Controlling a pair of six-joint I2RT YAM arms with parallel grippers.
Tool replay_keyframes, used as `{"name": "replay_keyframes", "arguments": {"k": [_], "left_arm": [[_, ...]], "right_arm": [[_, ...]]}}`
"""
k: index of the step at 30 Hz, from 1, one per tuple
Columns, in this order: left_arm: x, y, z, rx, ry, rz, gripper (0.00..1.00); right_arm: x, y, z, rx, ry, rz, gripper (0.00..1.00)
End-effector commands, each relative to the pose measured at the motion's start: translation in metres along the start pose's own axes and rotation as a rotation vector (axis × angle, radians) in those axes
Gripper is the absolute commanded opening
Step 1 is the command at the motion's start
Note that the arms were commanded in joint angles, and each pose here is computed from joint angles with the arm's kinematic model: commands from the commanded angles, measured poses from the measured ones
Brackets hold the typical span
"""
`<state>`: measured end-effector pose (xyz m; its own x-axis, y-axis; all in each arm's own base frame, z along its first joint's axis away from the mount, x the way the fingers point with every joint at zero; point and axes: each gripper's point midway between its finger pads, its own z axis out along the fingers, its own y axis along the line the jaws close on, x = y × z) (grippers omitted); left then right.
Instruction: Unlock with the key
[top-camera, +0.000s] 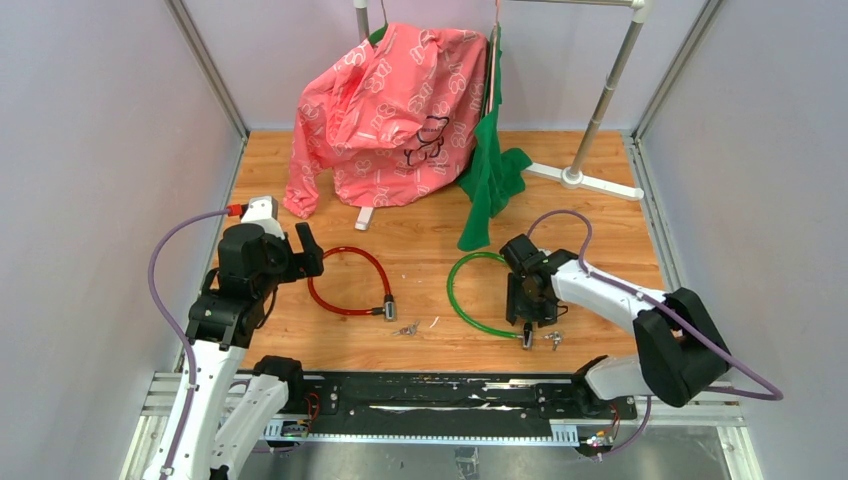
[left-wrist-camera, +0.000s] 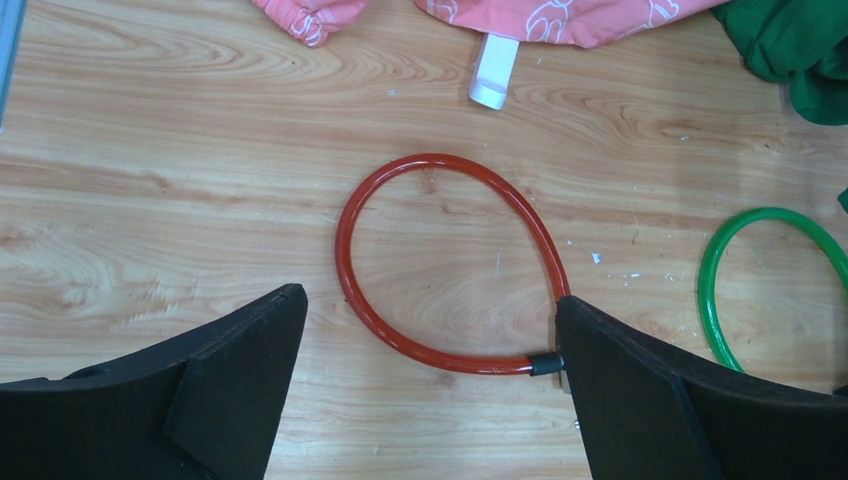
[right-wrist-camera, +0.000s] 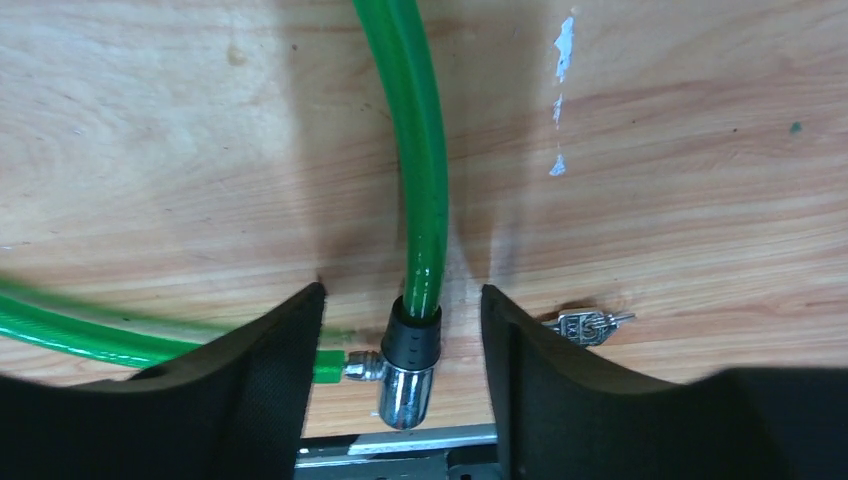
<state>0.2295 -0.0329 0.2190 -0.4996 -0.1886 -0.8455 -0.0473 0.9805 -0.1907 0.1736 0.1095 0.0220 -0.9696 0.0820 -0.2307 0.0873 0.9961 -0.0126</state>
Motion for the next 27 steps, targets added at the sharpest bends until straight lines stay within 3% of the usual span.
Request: {"name": "replay_keyframes", "arguments": {"k": [1, 9, 12, 20, 27], "left_arm": [[-0.001, -0.004, 0.001, 0.019, -0.008, 0.017, 1.00], [0.000, -0.003, 0.002, 0.017, -0.004, 0.017, 0.99], [0.000, -0.004, 0.002, 0.018, -0.004, 0.017, 0.99], [0.000, -0.003, 0.003, 0.015, 0.000, 0.019, 0.99], [0.001, -0.003, 0.003, 0.013, 0.003, 0.019, 0.99]], "right_arm": [[0.015, -0.006, 0.009, 0.033, 0.046, -0.011, 0.57], [0.014, -0.006, 0.019, 0.043, 0.051, -0.048, 0.28], [0.005, -0.005, 0.019, 0.057, 0.037, -0.071, 0.23], [-0.031, 0.012, 0.024, 0.074, 0.030, -0.215, 0.11], [-0.055, 0.031, 0.030, 0.029, 0.009, -0.339, 0.09]]}}
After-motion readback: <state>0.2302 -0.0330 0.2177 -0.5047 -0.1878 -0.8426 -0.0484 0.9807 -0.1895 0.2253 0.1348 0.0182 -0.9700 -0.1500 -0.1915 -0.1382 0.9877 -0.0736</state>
